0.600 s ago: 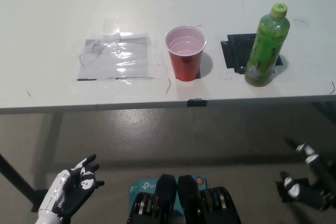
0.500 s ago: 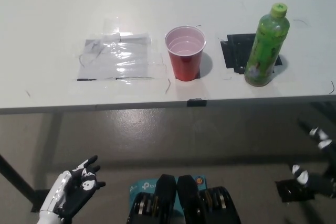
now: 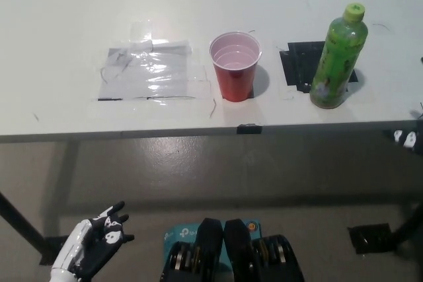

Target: The robot uses its right hand to pick up a bottle kept in the middle of the desk and tilt it into a cup kept next to it to pour water out

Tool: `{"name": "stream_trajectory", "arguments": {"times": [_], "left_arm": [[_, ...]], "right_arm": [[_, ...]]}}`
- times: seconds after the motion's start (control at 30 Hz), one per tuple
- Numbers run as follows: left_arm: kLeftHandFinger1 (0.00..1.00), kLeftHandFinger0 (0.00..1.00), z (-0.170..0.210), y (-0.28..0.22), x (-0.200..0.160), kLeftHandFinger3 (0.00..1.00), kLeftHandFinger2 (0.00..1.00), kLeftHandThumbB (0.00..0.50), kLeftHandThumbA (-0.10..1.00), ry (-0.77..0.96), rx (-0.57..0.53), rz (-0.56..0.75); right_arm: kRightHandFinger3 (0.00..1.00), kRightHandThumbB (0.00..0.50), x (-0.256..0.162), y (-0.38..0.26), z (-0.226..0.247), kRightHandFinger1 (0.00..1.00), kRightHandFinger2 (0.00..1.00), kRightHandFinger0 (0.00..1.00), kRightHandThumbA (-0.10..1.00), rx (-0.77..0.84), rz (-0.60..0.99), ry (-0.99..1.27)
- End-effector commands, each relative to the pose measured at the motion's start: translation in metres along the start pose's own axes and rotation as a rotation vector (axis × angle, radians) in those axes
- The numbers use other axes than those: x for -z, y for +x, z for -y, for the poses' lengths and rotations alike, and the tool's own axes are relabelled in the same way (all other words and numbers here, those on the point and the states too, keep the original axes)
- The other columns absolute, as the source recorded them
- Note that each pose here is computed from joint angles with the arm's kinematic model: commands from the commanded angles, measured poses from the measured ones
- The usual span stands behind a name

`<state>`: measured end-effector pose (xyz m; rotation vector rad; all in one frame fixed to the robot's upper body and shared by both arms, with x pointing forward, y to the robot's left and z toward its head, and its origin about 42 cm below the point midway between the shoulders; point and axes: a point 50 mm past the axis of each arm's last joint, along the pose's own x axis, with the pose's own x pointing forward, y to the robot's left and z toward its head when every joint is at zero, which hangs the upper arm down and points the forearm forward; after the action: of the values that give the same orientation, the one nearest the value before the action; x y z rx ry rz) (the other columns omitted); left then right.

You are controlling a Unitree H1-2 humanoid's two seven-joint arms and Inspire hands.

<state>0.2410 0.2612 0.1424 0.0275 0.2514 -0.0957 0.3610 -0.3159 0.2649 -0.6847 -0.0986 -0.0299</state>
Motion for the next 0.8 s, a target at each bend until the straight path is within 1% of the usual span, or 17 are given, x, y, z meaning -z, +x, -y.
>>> {"name": "stream_trajectory", "arguments": {"times": [0.0,0.07,0.13,0.2,0.27,0.37,0.43,0.47,0.5,0.63,0.67,0.7,0.77], "left_arm": [[0.93,0.75,-0.003,0.0,-0.007,1.0,1.0,0.0,0.54,0.009,-0.007,0.004],[0.92,0.74,-0.002,0.0,-0.006,1.0,1.0,0.0,0.53,0.005,-0.007,0.0],[0.92,0.75,-0.002,0.0,-0.006,1.0,1.0,0.0,0.55,0.012,-0.001,-0.002],[0.92,0.74,-0.002,0.0,-0.006,1.0,1.0,0.003,0.55,0.012,0.0,-0.003],[0.91,0.74,-0.002,0.0,-0.006,1.0,1.0,0.019,0.55,0.001,0.0,-0.007],[0.93,0.75,-0.002,0.0,-0.006,1.0,1.0,0.004,0.57,0.003,0.012,-0.009],[0.93,0.76,-0.001,0.0,-0.007,1.0,1.0,0.007,0.58,0.001,0.024,-0.01],[0.92,0.76,-0.002,0.0,-0.007,1.0,1.0,0.018,0.58,0.003,0.027,-0.011],[0.91,0.76,-0.002,0.001,-0.006,1.0,1.0,0.011,0.61,0.015,0.032,-0.011],[0.91,0.75,-0.001,0.002,-0.007,1.0,1.0,0.014,0.63,0.012,0.056,-0.01],[0.9,0.74,-0.001,0.002,-0.007,1.0,1.0,0.016,0.64,0.019,0.06,-0.009],[0.9,0.74,-0.001,0.002,-0.007,1.0,1.0,0.025,0.65,0.026,0.064,-0.011],[0.89,0.73,-0.001,0.002,-0.007,1.0,1.0,0.021,0.66,0.023,0.068,-0.011]], "right_arm": [[1.0,0.5,-0.01,0.031,0.019,1.0,1.0,1.0,1.0,0.108,-0.026,-0.024],[1.0,0.5,-0.012,0.038,0.019,1.0,1.0,1.0,1.0,0.111,-0.035,-0.028],[1.0,0.5,-0.015,0.056,0.016,1.0,1.0,1.0,1.0,0.121,-0.053,-0.001],[1.0,0.5,-0.015,0.069,0.014,1.0,1.0,1.0,0.94,0.112,-0.075,0.046],[1.0,0.5,-0.015,0.08,0.008,1.0,1.0,1.0,0.94,0.114,-0.099,0.032],[1.0,0.5,-0.015,0.092,-0.002,1.0,1.0,1.0,0.93,0.104,-0.123,0.023],[1.0,0.5,-0.017,0.1,-0.01,1.0,1.0,1.0,0.92,0.087,-0.134,0.025],[1.0,0.5,-0.019,0.105,-0.015,1.0,1.0,1.0,0.91,0.077,-0.137,0.024],[1.0,0.5,-0.023,0.11,-0.021,1.0,1.0,1.0,0.91,0.067,-0.136,0.006],[1.0,0.5,-0.043,0.118,-0.037,1.0,1.0,1.0,0.93,0.031,-0.101,-0.029],[1.0,0.5,-0.047,0.119,-0.04,1.0,1.0,1.0,0.93,0.023,-0.091,-0.03],[1.0,0.5,-0.05,0.118,-0.042,1.0,1.0,1.0,0.91,0.013,-0.082,-0.016],[1.0,0.5,-0.054,0.118,-0.044,1.0,1.0,1.0,0.91,0.004,-0.071,-0.022]]}}
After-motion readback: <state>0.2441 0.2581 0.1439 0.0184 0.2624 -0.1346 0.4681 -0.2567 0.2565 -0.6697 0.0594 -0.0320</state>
